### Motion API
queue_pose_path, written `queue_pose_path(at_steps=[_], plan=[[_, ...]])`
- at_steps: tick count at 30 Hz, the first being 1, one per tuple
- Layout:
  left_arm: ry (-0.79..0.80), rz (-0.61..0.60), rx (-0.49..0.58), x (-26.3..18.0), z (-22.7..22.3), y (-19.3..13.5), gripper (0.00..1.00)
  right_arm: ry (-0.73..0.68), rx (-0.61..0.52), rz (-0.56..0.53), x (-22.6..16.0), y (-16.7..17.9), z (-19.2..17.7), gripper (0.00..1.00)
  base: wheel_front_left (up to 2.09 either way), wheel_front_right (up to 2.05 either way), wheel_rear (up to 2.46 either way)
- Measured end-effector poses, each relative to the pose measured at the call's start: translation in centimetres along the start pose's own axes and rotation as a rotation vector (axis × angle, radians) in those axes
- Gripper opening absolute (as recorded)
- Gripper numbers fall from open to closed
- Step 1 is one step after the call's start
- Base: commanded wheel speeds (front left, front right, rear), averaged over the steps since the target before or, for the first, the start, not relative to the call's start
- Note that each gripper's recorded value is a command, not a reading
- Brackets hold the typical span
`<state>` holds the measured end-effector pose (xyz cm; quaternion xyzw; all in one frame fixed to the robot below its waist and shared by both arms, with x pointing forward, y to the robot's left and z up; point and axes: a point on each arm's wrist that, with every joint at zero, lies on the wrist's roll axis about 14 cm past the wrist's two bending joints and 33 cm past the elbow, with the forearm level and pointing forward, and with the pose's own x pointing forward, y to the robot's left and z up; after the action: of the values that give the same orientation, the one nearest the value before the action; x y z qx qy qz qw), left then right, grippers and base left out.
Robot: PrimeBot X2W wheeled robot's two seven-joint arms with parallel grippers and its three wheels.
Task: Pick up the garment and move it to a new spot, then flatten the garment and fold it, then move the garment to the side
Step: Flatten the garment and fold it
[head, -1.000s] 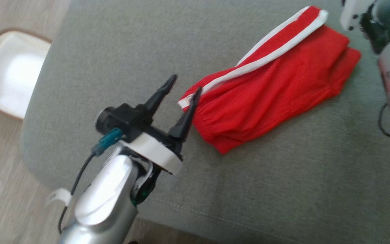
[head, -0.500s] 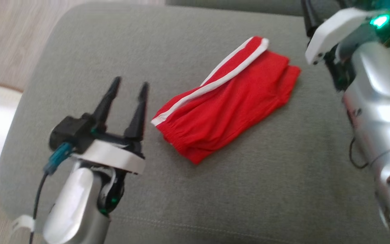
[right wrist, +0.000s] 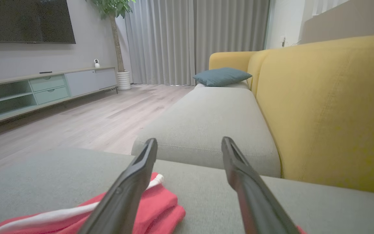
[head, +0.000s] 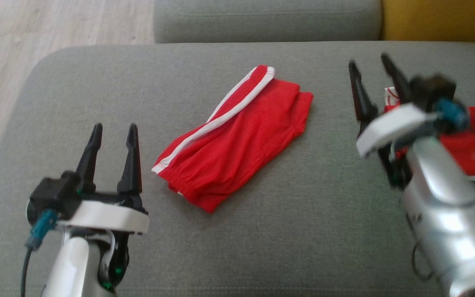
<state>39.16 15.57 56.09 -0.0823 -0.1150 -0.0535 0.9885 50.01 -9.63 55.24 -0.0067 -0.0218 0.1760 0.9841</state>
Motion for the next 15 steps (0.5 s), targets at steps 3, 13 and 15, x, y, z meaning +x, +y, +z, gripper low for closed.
queue_pose_path(at_steps=[3,13,15], plan=[[0.02,-0.007,0.0,-0.5,-0.7,-0.4,1.0,0.013,0.03,-0.041,-2.2,-0.3,-1.7,1.0,0.0,0.0,0.0],[0.084,0.007,-0.03,-2.0,-2.8,-0.9,1.0,0.034,0.07,-0.143,-7.9,-0.9,-4.5,1.0,0.0,0.0,0.0],[0.088,0.011,-0.031,-2.2,-2.9,-0.8,1.0,0.055,0.078,-0.143,-8.3,-0.7,-5.1,1.0,0.0,0.0,0.0]])
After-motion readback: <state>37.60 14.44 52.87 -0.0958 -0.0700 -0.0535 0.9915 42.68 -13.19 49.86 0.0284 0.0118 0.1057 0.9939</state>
